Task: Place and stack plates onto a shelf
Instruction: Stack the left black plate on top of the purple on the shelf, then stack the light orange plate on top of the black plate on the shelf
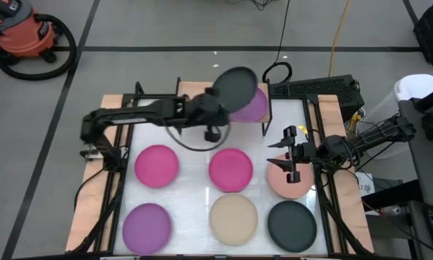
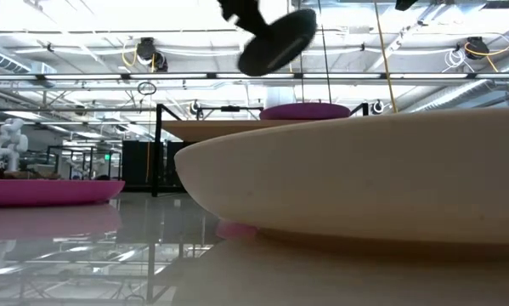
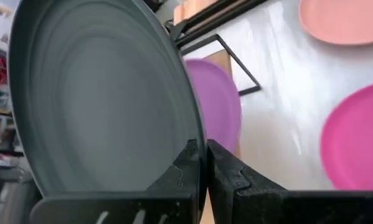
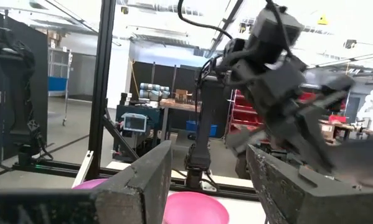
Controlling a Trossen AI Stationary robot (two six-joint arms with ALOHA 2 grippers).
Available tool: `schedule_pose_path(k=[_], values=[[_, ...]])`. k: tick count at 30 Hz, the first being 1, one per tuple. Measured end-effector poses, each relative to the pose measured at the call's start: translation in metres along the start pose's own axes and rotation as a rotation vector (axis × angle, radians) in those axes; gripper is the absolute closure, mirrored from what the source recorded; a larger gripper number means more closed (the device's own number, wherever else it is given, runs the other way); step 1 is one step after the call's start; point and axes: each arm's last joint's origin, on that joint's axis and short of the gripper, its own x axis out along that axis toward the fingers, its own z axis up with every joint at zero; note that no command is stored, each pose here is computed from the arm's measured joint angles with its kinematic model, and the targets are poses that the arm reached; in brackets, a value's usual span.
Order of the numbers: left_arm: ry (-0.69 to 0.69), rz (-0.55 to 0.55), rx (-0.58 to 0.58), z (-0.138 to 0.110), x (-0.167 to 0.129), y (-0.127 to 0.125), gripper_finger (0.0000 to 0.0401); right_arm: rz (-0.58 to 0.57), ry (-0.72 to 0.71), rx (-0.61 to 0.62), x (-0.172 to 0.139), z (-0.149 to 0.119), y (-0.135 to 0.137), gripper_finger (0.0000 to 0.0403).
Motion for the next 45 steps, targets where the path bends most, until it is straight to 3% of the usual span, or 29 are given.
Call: schedule_pose_path(k=[8,13,21,28,32,35,41,45], values=[[0.114,-0.103,0.195,-0.001,0.055,-0.022,0.0389,-0.001,-0.015,-0.004,-0.002,0.003,-0.001,0.0216],[0.174,-0.125,0.236,-0.013,0.082,-0.027,0.0376,0.000,-0.017,-0.003,-0.002,0.003,-0.001,0.0216],[0.195,-0.104,0.158,-0.018,0.086,-0.020,0.0332,0.000,-0.014,-0.006,-0.002,0.003,-0.001,0.0216],[0.169,-0.076,0.126,-0.014,0.075,-0.014,0.0242,0.001,-0.012,-0.005,-0.002,0.003,-0.001,0.0216],[0.160,-0.006,0.084,-0.008,0.053,-0.005,0.0202,0.003,-0.002,-0.004,-0.002,0.002,-0.001,0.0216],[0.105,0.022,-0.001,-0.001,0.022,0.006,0.0194,0.007,0.014,-0.001,-0.002,0.000,0.000,0.0216],[-0.100,-0.073,-0.223,-0.001,-0.058,0.027,0.0192,0.013,0.060,0.056,-0.002,-0.005,0.001,0.0216],[-0.236,-0.082,-0.303,-0.017,-0.097,0.023,0.0192,-0.016,0.113,0.081,0.000,-0.010,0.001,0.0216]])
